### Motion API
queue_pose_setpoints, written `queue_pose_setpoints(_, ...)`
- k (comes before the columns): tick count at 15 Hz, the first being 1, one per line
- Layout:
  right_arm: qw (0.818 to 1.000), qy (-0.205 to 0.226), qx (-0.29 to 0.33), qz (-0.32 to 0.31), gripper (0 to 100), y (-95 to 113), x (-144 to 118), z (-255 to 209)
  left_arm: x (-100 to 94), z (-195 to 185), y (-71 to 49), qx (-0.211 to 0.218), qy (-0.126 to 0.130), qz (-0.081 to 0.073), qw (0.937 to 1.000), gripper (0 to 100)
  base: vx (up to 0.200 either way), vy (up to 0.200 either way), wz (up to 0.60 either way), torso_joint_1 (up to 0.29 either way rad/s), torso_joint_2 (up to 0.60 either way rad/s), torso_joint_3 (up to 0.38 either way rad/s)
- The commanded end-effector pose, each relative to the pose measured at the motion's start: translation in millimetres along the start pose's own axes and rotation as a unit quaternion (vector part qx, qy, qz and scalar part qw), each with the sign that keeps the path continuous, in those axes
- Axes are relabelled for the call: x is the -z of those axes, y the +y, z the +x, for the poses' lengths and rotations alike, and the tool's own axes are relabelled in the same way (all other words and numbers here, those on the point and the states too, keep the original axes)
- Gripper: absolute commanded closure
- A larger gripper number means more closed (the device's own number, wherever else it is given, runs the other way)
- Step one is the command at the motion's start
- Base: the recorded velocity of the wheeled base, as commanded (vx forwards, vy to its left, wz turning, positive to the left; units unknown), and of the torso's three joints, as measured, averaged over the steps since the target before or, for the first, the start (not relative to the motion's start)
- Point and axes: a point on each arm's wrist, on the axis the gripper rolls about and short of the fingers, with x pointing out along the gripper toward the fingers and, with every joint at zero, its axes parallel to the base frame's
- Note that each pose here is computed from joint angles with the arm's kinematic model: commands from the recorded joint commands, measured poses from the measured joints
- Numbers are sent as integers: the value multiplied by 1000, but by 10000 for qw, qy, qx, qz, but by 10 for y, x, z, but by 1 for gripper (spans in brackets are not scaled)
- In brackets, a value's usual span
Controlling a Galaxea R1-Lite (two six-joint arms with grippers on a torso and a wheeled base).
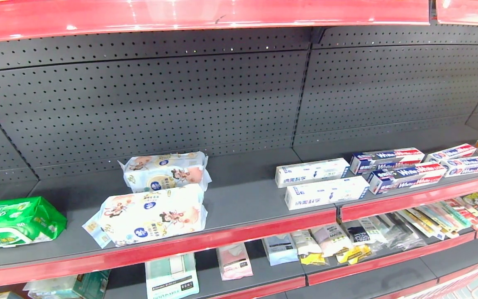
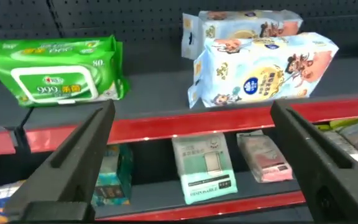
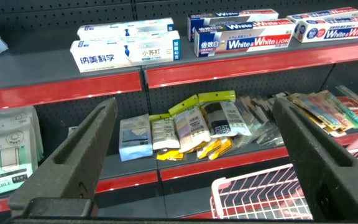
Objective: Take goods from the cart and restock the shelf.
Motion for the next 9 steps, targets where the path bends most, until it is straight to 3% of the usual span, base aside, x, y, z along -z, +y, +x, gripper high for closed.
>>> queue_pose_setpoints(1,10000,-1,-5,1,0,0,1,0,3,-3,0,1,-19,-1,10000,0,0,0,600,-2,7,-2)
queue_pose_setpoints(6,10000,-1,-5,8,0,0,1,0,3,-3,0,1,-19,-1,10000,0,0,0,600,0,-1,4)
queue_pose_setpoints(9,10000,-1,-5,8,0,0,1,0,3,-3,0,1,-19,-1,10000,0,0,0,0,0,0,0)
